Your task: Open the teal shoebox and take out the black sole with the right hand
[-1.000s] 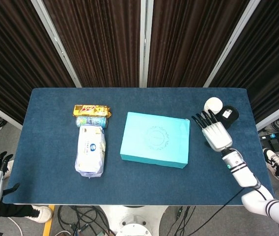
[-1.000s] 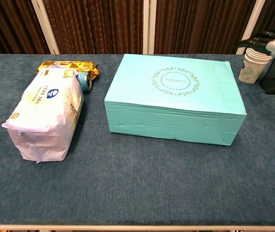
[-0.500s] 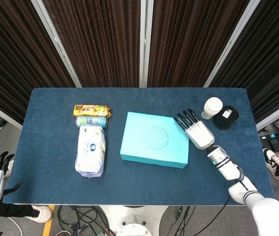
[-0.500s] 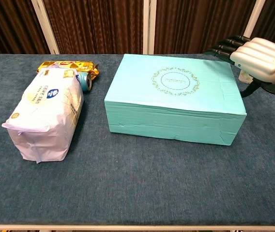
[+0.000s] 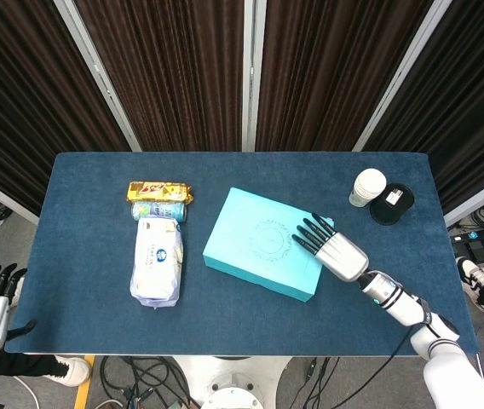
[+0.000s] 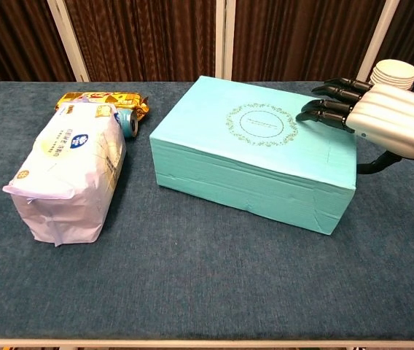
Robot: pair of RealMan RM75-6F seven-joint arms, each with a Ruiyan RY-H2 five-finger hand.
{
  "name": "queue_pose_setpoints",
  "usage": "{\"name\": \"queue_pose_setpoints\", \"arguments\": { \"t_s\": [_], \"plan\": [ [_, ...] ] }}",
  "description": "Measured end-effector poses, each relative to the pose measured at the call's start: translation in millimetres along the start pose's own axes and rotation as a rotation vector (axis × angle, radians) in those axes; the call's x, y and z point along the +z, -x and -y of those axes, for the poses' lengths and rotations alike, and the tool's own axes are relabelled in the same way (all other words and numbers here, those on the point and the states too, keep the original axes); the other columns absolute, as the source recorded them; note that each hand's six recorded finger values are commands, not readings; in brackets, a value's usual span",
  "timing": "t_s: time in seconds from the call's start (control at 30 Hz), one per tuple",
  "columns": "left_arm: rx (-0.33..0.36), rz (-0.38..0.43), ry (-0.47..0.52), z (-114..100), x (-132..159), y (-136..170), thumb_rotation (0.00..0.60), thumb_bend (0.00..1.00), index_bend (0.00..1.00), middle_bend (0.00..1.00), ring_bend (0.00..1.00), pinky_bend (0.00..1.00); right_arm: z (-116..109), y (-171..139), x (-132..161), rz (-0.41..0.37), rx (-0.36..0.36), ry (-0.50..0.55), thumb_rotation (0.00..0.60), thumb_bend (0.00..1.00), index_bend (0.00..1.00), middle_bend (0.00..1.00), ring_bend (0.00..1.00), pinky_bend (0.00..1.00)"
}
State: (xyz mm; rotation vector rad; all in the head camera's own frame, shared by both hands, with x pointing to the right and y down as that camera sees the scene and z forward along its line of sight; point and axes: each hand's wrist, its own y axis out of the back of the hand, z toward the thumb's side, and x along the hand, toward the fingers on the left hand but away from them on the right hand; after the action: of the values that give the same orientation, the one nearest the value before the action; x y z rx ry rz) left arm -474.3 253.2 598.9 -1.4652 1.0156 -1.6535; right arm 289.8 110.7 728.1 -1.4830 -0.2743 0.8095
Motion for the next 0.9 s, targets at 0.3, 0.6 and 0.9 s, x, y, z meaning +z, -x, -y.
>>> {"name": "queue_pose_setpoints", "arguments": {
  "t_s": [0.3, 0.6, 0.9],
  "plan": [
    [-0.007, -0.004, -0.002, -1, 0, 1, 0.600, 0.00, 0.16, 0.07, 0.03, 0.02, -8, -3, 7, -0.038, -0.051, 0.009, 0.600, 0.22, 0.34, 0.25, 0.14, 0.04],
    [-0.015, -0.004, -0.004, -1, 1, 0, 0.600, 0.00, 0.16, 0.07, 0.03, 0.02, -15, -6, 4, -0.007, -0.095, 0.089, 0.600, 0.48, 0.49, 0.35, 0.25, 0.17],
    [-0.019, 0.002, -0.006, -1, 4, 0, 0.600, 0.00, 0.16, 0.07, 0.03, 0.02, -19, -11, -12, 0.125, -0.155, 0.303, 0.600, 0.54, 0.54, 0.39, 0.30, 0.20]
  ]
}}
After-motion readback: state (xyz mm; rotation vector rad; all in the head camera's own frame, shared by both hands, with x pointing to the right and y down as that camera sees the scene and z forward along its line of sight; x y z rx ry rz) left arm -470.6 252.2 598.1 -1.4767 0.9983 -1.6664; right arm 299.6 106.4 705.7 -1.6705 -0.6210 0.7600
